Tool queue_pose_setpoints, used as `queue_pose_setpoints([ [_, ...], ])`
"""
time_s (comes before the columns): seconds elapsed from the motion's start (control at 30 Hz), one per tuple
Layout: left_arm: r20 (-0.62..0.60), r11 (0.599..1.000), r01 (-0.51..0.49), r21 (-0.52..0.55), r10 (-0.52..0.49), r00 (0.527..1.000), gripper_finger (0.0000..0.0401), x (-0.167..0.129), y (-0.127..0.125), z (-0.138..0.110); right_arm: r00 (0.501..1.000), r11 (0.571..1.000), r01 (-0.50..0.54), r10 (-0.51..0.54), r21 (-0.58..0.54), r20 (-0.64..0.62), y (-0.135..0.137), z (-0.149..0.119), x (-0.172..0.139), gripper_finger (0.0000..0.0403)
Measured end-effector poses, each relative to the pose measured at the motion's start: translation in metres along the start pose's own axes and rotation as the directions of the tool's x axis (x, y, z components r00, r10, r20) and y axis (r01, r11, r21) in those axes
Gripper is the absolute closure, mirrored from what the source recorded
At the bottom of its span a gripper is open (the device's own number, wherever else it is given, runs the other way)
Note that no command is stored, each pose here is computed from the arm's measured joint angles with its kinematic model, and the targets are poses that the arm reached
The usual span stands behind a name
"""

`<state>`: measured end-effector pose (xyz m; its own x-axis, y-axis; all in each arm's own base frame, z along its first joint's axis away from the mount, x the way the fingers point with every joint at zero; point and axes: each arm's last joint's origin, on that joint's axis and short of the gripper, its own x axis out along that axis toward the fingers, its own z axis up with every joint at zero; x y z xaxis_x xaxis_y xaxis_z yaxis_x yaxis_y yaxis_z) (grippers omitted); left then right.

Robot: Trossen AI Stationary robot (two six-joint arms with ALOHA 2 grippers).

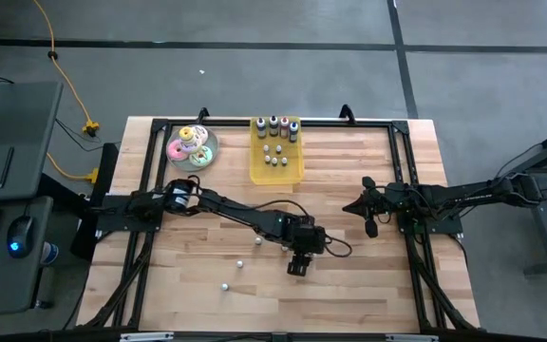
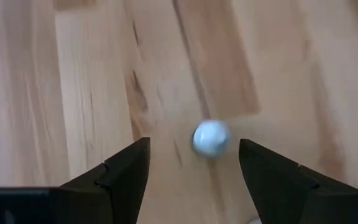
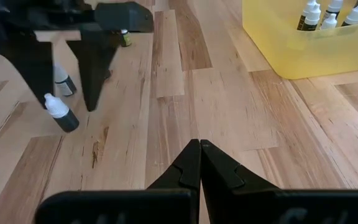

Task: Pick & Place food coloring
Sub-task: Put the bottom right small light green food coloring bottle into the yellow bin

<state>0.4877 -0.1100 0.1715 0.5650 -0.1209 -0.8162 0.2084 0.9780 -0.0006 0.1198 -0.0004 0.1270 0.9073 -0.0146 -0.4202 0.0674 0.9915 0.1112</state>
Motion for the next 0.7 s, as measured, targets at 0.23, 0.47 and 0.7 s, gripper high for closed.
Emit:
queue_pose_setpoints([
  [0.23,0.012,1.0,0.005,-0.013,-0.004,1.0,0.016,0.007,-0.001,-0.001,1.0,1.0,0.0,0.0,0.0,0.001,0.0,0.0,0.0,0.0402],
  [0.47,0.022,1.0,0.006,-0.021,-0.006,1.0,0.016,0.004,-0.001,0.002,1.0,1.0,0.0,0.0,0.0,0.001,0.0,0.0,0.0,0.0402],
  [0.7,0.015,1.0,0.007,-0.021,-0.006,1.0,0.016,-0.006,-0.001,0.012,1.0,1.0,0.0,0.0,0.0,0.001,0.0,0.0,0.0,0.0402],
])
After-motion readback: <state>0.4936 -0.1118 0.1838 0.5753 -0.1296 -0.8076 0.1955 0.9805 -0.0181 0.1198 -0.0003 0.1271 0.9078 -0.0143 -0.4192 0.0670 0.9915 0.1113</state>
